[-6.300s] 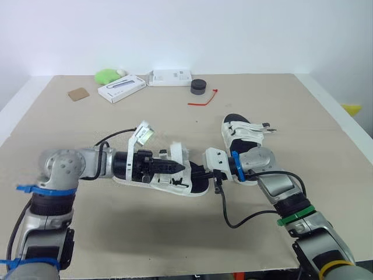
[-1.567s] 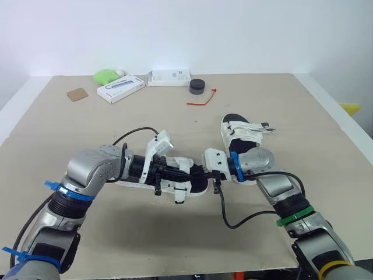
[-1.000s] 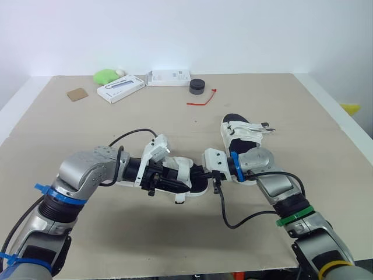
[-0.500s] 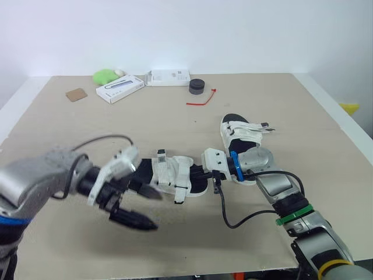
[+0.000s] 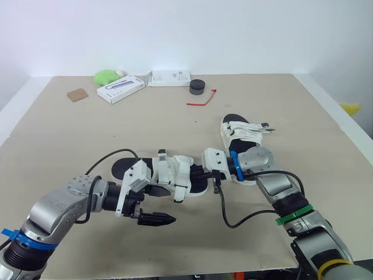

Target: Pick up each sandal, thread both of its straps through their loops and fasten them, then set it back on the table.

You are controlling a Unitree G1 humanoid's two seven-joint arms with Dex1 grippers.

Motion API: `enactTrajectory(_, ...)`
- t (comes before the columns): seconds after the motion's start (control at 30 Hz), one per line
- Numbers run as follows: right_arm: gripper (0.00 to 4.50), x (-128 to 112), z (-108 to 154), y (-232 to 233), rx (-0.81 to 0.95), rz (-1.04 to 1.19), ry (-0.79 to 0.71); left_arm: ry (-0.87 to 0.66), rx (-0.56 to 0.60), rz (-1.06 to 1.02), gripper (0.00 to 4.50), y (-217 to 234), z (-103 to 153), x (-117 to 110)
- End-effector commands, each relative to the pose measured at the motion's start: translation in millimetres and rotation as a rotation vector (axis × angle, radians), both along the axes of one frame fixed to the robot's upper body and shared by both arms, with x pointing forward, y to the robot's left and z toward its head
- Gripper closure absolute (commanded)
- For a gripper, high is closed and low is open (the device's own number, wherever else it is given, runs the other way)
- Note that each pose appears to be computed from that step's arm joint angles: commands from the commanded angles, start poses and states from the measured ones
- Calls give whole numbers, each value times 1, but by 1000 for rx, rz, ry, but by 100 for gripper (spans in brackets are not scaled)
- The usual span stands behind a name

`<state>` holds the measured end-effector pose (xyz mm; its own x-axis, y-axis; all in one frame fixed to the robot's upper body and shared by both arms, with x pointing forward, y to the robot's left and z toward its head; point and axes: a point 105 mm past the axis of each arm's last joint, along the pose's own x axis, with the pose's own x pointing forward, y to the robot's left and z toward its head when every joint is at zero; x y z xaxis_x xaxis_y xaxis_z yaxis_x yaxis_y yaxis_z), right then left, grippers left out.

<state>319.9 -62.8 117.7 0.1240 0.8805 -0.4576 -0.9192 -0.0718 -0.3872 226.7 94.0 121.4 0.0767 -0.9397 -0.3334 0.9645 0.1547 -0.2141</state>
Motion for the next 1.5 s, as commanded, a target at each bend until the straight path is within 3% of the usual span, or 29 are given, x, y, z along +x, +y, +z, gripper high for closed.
enactTrajectory(0.03, 450, -1, -5, -3, -37, 5, 12, -39, -16, 7, 25, -4, 4, 1)
enactTrajectory(0.47, 450, -1, -5, -3, -36, 6, 10, -41, 1, 84, 25, -12, -13, 11)
enactTrajectory(0.83, 450, -2, -5, -4, -41, 4, 4, 44, -78, 40, 25, -27, -11, 11)
enactTrajectory(0.93, 450, -3, -5, -6, -44, 2, 4, 67, -92, 37, 108, -28, -11, 12)
enactTrajectory(1.17, 450, -2, -5, -6, -46, -1, 4, 88, -108, 53, 447, -28, -9, 16)
enactTrajectory(1.5, 450, -2, -4, -6, -47, 1, 7, 187, -43, -67, 447, -5, -18, -27)
